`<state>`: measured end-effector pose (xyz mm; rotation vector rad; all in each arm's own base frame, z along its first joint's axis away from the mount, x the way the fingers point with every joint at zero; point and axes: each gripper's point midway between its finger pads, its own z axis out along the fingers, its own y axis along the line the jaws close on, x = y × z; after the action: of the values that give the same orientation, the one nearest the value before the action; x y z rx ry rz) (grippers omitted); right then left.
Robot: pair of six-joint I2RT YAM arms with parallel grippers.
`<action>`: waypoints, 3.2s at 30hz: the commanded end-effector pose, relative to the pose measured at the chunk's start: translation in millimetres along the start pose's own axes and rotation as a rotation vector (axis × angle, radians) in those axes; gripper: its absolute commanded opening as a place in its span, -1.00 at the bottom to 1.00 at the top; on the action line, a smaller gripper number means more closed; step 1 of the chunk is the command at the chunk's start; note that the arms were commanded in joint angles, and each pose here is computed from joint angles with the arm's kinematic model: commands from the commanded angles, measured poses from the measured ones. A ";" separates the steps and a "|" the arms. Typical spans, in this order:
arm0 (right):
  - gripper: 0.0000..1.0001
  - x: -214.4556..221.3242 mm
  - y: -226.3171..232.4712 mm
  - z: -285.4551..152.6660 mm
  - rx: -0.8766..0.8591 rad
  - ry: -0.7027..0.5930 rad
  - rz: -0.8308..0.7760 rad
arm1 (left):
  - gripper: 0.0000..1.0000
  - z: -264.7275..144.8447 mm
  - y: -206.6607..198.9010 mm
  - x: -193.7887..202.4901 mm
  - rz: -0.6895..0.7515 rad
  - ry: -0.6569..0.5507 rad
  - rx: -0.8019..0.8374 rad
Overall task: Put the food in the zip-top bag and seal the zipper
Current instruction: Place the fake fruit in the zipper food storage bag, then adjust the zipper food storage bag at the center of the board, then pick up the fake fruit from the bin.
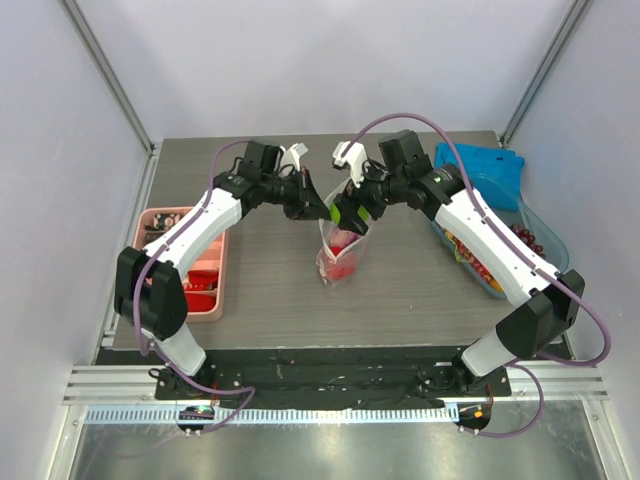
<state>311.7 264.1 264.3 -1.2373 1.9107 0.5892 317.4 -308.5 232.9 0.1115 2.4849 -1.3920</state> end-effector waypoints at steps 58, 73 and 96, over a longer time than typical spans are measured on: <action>0.28 20.9 -7.5 -44.0 -0.080 0.013 0.435 | -1.00 -32.4 17.5 11.8 0.318 0.071 -0.264; 0.90 176.3 -143.8 -192.2 0.411 0.141 0.646 | -1.00 -33.8 -2.8 1.9 0.331 0.014 -0.203; -0.05 244.2 -222.2 -111.9 0.449 0.213 0.659 | -0.99 -30.5 6.5 4.0 0.341 0.022 -0.222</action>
<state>407.1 -44.5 130.9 -0.3762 2.5233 0.3596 306.7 -280.4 223.7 0.4473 2.5558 -0.9749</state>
